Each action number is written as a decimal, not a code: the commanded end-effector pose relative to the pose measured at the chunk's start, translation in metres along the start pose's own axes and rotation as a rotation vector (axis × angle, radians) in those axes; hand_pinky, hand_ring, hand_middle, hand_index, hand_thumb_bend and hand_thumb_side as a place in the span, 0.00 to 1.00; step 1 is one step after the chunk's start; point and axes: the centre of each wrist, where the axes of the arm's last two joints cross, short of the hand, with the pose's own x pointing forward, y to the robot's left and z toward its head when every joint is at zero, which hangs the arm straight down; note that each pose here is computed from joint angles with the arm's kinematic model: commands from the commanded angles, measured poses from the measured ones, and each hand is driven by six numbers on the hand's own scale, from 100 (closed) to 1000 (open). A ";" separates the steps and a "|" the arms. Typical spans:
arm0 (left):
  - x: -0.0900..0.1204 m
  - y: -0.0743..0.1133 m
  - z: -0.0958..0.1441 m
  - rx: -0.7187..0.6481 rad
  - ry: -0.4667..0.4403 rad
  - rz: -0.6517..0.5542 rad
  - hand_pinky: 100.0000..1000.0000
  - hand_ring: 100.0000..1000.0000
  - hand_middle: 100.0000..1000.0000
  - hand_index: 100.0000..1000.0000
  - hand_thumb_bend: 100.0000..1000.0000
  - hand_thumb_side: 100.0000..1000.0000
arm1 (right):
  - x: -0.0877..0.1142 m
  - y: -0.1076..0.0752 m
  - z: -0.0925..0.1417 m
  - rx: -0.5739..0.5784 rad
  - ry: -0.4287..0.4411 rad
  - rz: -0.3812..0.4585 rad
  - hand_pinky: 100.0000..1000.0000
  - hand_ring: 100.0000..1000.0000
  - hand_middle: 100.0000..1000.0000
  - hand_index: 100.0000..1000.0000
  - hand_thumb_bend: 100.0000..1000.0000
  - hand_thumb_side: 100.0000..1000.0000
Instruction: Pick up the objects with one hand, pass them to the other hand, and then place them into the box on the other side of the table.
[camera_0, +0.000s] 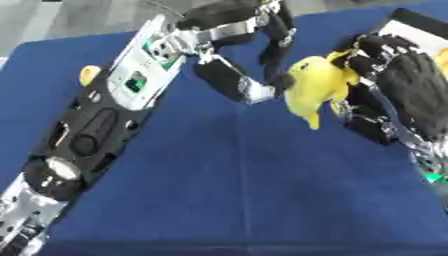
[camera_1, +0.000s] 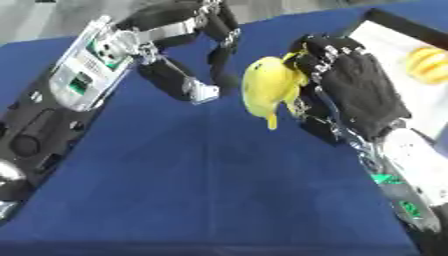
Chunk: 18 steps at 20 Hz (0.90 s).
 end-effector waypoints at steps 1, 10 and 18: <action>0.006 0.020 0.010 -0.110 -0.116 -0.128 0.51 0.24 0.16 0.28 0.00 0.16 | -0.025 -0.003 0.001 -0.019 0.103 0.093 0.65 0.70 0.65 0.14 0.00 0.00; 0.015 0.030 0.035 -0.001 -0.083 -0.097 0.51 0.24 0.16 0.27 0.00 0.16 | -0.095 0.000 0.015 -0.008 0.412 0.279 0.64 0.71 0.66 0.22 0.00 0.00; 0.019 0.032 0.044 0.017 -0.072 -0.081 0.52 0.25 0.17 0.28 0.00 0.16 | -0.153 0.007 0.031 0.239 0.605 0.341 0.77 0.82 0.81 0.99 0.00 0.03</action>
